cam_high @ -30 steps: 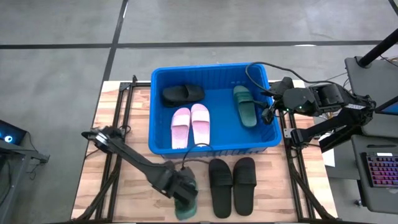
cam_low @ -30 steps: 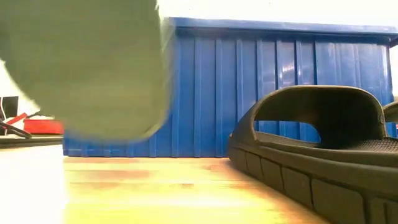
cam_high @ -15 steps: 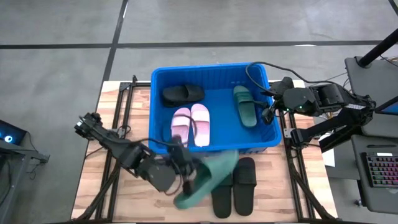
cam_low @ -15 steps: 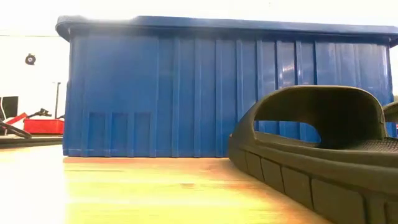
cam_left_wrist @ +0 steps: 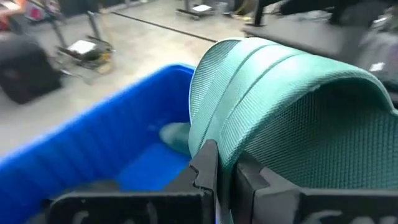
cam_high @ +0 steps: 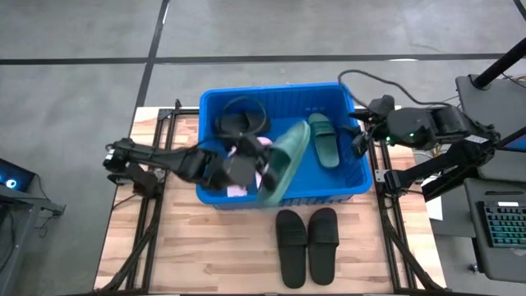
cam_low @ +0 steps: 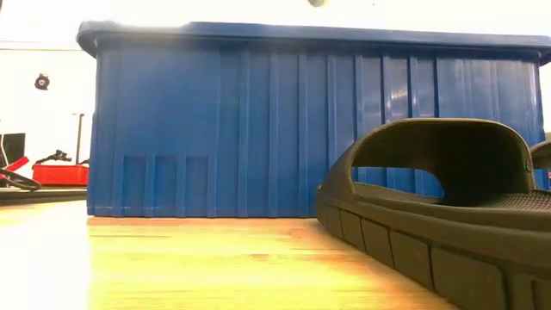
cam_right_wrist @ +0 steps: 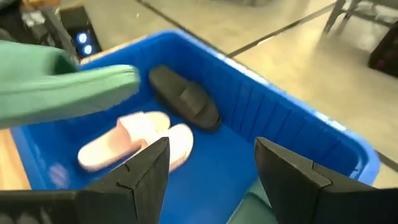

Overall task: Pick and place slides into bin
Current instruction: Put the green slide into the blue container

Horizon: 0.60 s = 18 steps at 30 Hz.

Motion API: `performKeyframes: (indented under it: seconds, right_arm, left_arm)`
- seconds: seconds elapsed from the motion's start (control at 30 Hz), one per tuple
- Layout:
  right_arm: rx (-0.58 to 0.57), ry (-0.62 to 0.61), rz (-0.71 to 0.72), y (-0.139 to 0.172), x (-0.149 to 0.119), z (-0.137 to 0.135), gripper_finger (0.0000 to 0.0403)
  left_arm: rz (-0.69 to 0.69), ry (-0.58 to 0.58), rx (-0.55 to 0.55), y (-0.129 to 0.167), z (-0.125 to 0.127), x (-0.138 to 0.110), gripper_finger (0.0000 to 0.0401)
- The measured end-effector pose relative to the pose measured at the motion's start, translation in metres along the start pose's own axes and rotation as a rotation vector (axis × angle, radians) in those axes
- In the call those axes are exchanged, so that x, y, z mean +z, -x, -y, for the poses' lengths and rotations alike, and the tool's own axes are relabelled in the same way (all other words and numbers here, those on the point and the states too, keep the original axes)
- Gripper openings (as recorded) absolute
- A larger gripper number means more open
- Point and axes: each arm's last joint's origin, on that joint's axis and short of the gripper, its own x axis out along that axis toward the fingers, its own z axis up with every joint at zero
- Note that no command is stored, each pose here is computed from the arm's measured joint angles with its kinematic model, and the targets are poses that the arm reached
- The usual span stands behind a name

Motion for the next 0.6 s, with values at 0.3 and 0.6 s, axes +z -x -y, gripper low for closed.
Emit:
performKeyframes:
  seconds: [0.3,0.6]
  right_arm:
    - [-0.045,-0.051,0.115,0.022,0.02,0.011,0.0224]
    - [-0.027,-0.09,0.128,0.027,0.023,0.013,0.0224]
  left_arm:
    - [-0.013,-0.178,0.194,-0.05,-0.046,0.017,0.0]
    - [-0.13,-0.267,0.293,-0.111,-0.088,0.012,0.0]
